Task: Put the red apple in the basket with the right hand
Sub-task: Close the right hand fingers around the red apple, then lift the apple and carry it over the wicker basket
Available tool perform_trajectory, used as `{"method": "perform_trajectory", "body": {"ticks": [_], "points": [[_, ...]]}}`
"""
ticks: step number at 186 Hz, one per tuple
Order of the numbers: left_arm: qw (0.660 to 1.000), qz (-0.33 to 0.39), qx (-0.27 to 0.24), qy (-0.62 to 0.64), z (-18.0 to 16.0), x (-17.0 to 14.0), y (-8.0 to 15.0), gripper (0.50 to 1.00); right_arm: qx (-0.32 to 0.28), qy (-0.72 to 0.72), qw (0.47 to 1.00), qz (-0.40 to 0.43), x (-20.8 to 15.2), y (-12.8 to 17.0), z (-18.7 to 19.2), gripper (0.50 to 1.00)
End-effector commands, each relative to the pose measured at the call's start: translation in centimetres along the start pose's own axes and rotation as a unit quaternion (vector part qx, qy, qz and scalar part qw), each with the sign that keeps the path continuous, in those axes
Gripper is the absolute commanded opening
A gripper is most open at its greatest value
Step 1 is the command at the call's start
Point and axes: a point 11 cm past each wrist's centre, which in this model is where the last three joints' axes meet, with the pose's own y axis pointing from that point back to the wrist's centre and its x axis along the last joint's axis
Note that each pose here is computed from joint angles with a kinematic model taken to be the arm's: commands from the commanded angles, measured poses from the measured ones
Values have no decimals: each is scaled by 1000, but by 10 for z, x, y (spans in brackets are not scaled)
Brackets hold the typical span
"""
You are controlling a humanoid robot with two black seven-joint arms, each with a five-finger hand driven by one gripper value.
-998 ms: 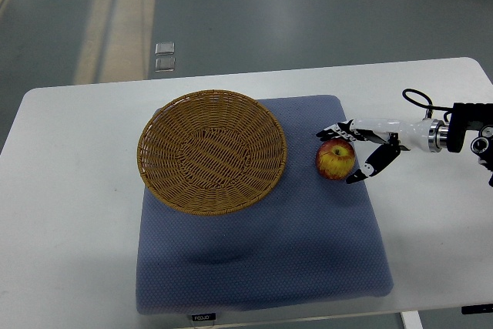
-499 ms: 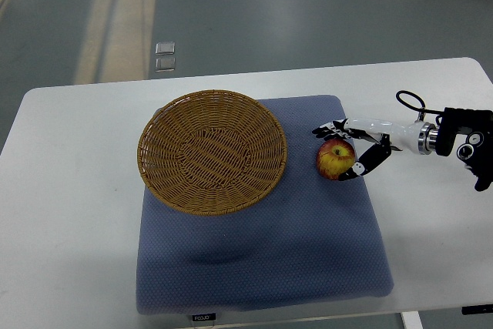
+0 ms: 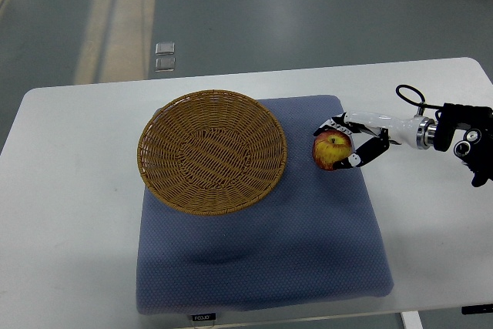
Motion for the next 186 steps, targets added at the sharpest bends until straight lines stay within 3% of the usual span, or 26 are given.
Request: {"method": "perform_trajectory", "body": {"ticks": [1,27,32,71,130,186], "points": [[1000,0,-1,0,1,0,0,1000,13,7,1000,19,14,-2,-12,619],[1000,0,-2,-1,2,0,0,1000,28,15,999,24,23,-8,-27,617],[1000,0,-2,0,2,0,0,1000,47,24,998,25,30,-17,-46,617],[1000,0,-2,0,2,0,0,1000,83,43,995,25,40,-35,-85,617],[1000,0,-2,1,2,0,0,1000,134,63,989,-30,3,-87,-143,635],[1000,0,-3,-1,3,0,0,1000,151,71,983,-75,-37,-120,-170,654]]}}
